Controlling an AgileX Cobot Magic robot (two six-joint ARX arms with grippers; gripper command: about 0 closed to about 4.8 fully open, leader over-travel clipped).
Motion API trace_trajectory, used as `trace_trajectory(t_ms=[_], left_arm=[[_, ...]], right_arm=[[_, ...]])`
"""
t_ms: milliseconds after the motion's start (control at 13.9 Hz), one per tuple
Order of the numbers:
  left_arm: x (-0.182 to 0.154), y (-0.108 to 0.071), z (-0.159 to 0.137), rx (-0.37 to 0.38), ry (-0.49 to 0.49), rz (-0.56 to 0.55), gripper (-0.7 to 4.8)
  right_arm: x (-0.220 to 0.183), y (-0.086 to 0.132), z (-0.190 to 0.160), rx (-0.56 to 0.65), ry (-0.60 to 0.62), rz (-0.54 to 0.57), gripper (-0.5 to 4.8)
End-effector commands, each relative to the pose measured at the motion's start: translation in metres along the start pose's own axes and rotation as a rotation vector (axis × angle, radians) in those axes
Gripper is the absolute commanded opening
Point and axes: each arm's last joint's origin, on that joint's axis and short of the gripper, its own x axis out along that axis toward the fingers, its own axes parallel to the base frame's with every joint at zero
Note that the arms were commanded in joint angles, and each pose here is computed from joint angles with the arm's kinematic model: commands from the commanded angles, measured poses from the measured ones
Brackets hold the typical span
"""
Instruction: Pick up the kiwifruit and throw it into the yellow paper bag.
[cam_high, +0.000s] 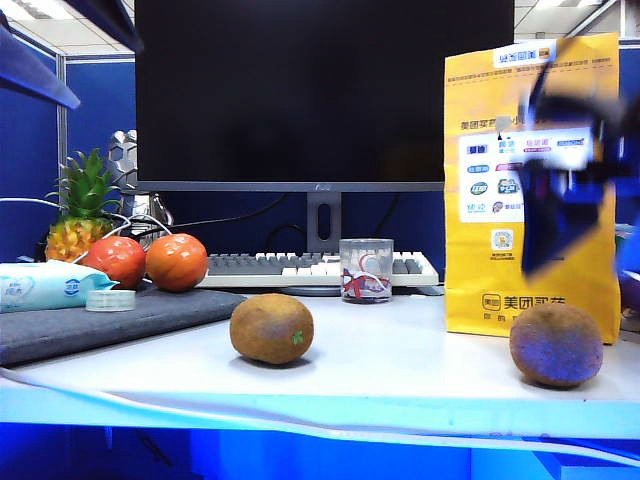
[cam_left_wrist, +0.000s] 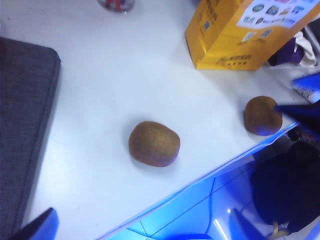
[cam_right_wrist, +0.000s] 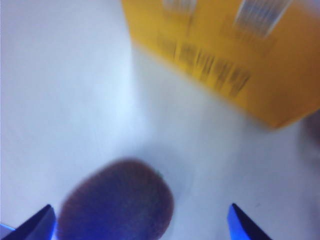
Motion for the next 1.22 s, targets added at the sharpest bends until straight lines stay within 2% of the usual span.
trace_trajectory(t_ms=[72, 215, 287, 358, 430, 502, 573, 860, 1004, 1075, 1147, 1219], left_arm=[[-0.001, -0.002, 0.003, 0.013, -0.018, -0.018, 4.79], [-0.001, -0.002, 0.002, 0.014, -0.017, -0.019, 4.79], [-0.001, -0.002, 0.002, 0.014, -0.017, -0.019, 4.79], [-0.001, -0.002, 0.003, 0.015, -0.019, -0.019, 4.79], [-0.001, -0.002, 0.003, 0.017, -0.025, -0.019, 4.79], [-0.001, -0.002, 0.004, 0.019, -0.031, -0.02, 4.79], [-0.001, -0.002, 0.005, 0.023, -0.038, -0.019, 4.79], [-0.002, -0.002, 0.013, 0.057, -0.119, -0.022, 4.79], [-0.002, -0.003, 0.016, 0.07, -0.152, -0.024, 4.79], [-0.003, -0.003, 0.018, 0.076, -0.166, -0.024, 4.79], [-0.003, -0.003, 0.019, 0.08, -0.175, -0.024, 4.79], [-0.003, -0.003, 0.019, 0.081, -0.177, -0.024, 4.79]], right_arm=[[0.021, 0.003, 0.0, -0.008, 0.039, 0.033, 4.79], [0.035, 0.006, -0.003, -0.005, 0.064, 0.057, 4.79], [0.038, 0.006, -0.004, -0.011, 0.076, 0.056, 2.16], [0.039, 0.006, -0.003, -0.013, 0.065, 0.057, 1.52], [0.039, 0.006, 0.0, -0.011, 0.045, 0.061, 1.36], [0.038, 0.007, 0.004, -0.011, 0.032, 0.064, 0.78], [0.036, 0.008, 0.01, -0.012, 0.014, 0.094, 0.53], [-0.007, 0.028, 0.091, -0.042, -0.168, 0.437, 0.53], [-0.039, 0.037, 0.133, -0.107, -0.313, 0.699, 0.53], [-0.055, 0.038, 0.151, -0.132, -0.406, 0.725, 0.53], [-0.073, 0.037, 0.171, -0.207, -0.535, 0.662, 0.53], [-0.091, 0.032, 0.19, -0.285, -0.661, 0.458, 0.53]])
